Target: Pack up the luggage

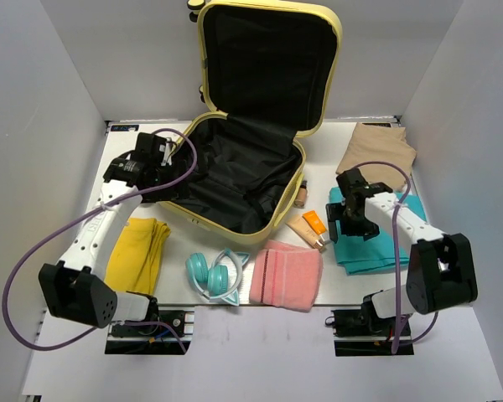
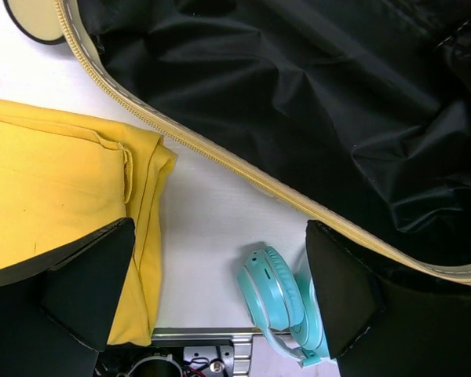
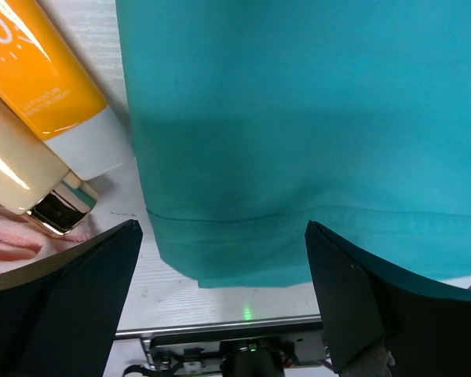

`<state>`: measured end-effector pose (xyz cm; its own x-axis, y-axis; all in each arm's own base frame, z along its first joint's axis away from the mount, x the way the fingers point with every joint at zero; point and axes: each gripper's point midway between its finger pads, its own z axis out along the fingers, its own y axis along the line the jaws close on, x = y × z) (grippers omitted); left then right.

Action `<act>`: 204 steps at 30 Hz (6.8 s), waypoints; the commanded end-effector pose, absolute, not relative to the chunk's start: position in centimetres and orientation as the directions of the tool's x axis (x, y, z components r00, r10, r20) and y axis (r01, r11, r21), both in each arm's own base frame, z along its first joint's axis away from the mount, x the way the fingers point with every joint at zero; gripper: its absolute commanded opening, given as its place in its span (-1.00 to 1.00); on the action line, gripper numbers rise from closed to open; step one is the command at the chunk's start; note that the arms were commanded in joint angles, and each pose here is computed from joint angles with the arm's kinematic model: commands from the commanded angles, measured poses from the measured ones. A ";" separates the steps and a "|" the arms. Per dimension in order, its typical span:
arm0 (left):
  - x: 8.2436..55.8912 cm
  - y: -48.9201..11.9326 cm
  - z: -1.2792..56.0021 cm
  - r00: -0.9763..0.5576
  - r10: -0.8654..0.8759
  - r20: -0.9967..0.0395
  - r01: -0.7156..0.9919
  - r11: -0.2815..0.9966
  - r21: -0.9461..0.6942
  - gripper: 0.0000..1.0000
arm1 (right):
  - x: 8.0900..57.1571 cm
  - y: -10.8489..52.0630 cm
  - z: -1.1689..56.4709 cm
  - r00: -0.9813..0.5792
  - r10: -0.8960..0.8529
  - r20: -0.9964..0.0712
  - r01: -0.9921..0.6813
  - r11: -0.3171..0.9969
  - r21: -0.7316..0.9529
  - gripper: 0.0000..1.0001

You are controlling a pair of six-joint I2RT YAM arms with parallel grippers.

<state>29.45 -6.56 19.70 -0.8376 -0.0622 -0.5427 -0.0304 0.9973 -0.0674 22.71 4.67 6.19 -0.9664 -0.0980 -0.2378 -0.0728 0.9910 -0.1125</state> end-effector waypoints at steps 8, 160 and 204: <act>30.0 -6.9 19.6 -0.833 -0.045 -0.551 -0.009 0.998 -0.067 1.00 | 23.1 7.2 3.8 -0.922 -0.300 -0.246 -0.303 0.953 -0.024 0.81; 37.4 -22.9 14.8 -0.565 -0.341 -0.751 0.260 0.791 -0.555 -1.00 | 33.6 17.1 20.1 -0.506 -0.147 -0.850 -0.388 0.919 0.072 0.81; 38.7 -19.5 12.7 -0.483 -0.349 -0.803 0.220 0.839 -0.497 0.38 | 44.1 23.0 15.0 -0.703 -0.056 -0.709 -0.270 0.943 0.193 -0.29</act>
<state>37.46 -19.29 10.11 -0.5225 -0.3017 -0.7975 0.2107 0.8607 -0.4635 42.85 23.63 13.62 -0.7421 -0.0363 -0.6694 -0.2622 0.9347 0.2399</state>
